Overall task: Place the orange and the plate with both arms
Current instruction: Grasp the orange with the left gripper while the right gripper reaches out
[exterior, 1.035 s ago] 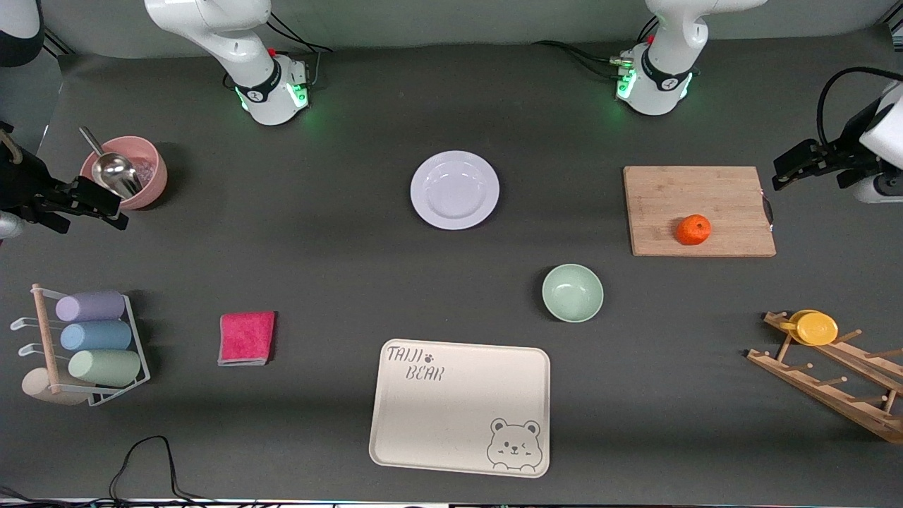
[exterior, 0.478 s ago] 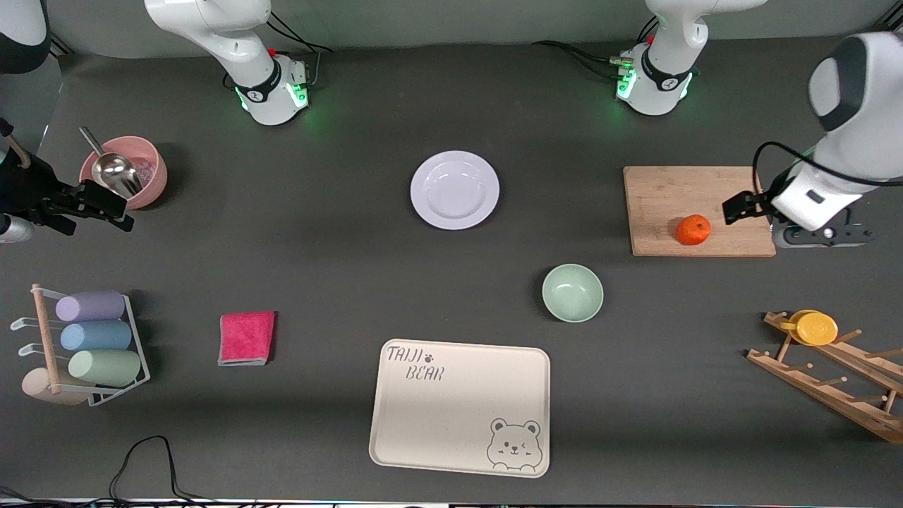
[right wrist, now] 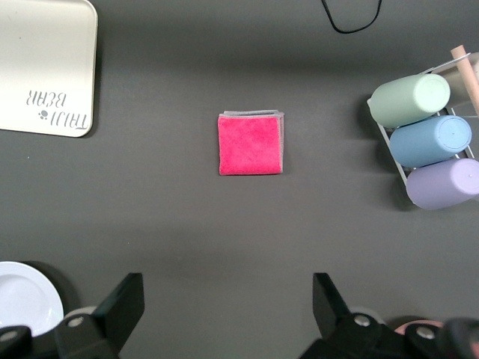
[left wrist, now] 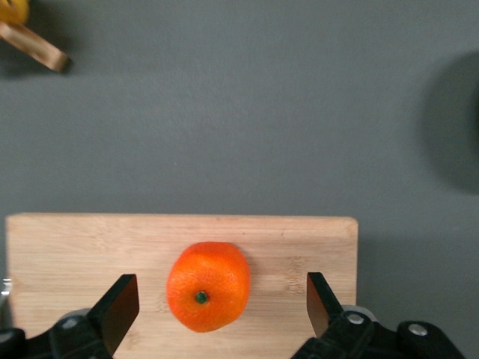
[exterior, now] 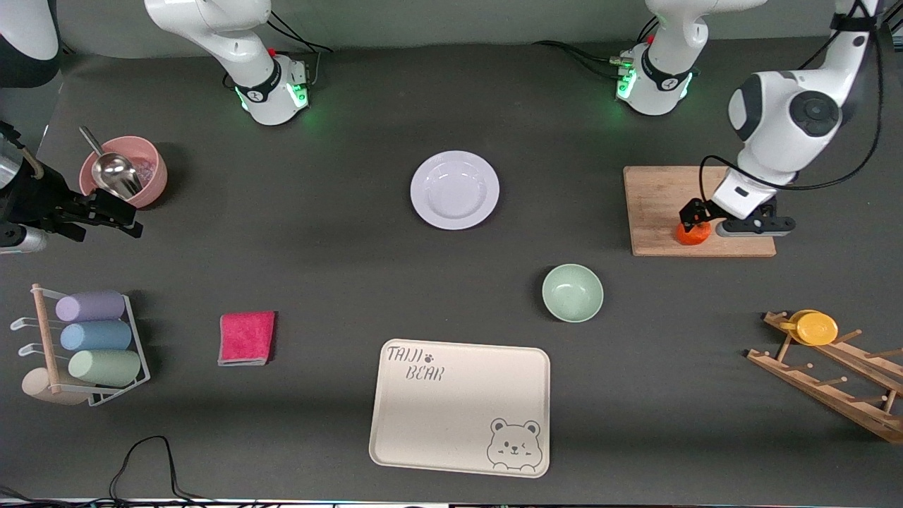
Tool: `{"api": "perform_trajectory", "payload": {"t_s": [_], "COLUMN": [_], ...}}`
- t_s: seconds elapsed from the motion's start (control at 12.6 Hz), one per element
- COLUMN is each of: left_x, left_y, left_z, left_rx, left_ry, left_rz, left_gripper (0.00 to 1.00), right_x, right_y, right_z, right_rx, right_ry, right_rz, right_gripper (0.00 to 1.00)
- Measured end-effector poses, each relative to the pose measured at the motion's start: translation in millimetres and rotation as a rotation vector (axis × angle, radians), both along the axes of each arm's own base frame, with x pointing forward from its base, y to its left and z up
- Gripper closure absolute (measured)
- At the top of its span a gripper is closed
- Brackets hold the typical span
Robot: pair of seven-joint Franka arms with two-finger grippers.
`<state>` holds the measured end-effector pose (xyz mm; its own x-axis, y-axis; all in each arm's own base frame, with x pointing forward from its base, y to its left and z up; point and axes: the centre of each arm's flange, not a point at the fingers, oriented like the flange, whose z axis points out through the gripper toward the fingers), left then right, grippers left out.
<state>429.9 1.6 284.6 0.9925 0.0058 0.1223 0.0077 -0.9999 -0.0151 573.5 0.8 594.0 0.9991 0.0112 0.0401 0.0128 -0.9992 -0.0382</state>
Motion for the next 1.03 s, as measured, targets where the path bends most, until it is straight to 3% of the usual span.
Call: {"api": "perform_trajectory", "payload": {"t_s": [0.32, 0.48, 0.64, 0.8, 0.96, 1.03], "left_x": [-14.2, -15.1, -16.9, -18.7, -19.3, -19.3], "left_y": [11.2, 13.1, 13.4, 15.5, 17.5, 17.9], "left_z": [-45.2, -61.1, -71.8, -77.2, -79.1, -79.1], "left_rx": [-0.007, -0.011, -0.013, -0.014, -0.014, -0.014], "left_ry": [-0.016, -0.016, -0.003, 0.010, 0.015, 0.015], "left_rz": [0.025, 0.030, 0.031, 0.037, 0.042, 0.043], "left_gripper": [0.00, 0.00, 0.00, 0.00, 0.07, 0.20], "right_x": [16.2, 26.1, 37.0, 54.2, 70.0, 76.4], "right_y": [9.1, 32.5, 69.3, 104.9, 133.9, 148.3], "right_z": [-10.3, -14.6, -20.3, -17.7, -15.2, -14.5], "right_rx": [0.019, 0.071, 0.133, 0.262, 0.468, 0.568], "right_ry": [-0.006, -0.004, -0.006, 0.004, 0.067, 0.103], "right_rz": [0.009, 0.005, -0.084, -0.201, -0.325, -0.398], "right_gripper": [0.00, 0.00, 0.00, 0.00, 0.00, 0.00]}}
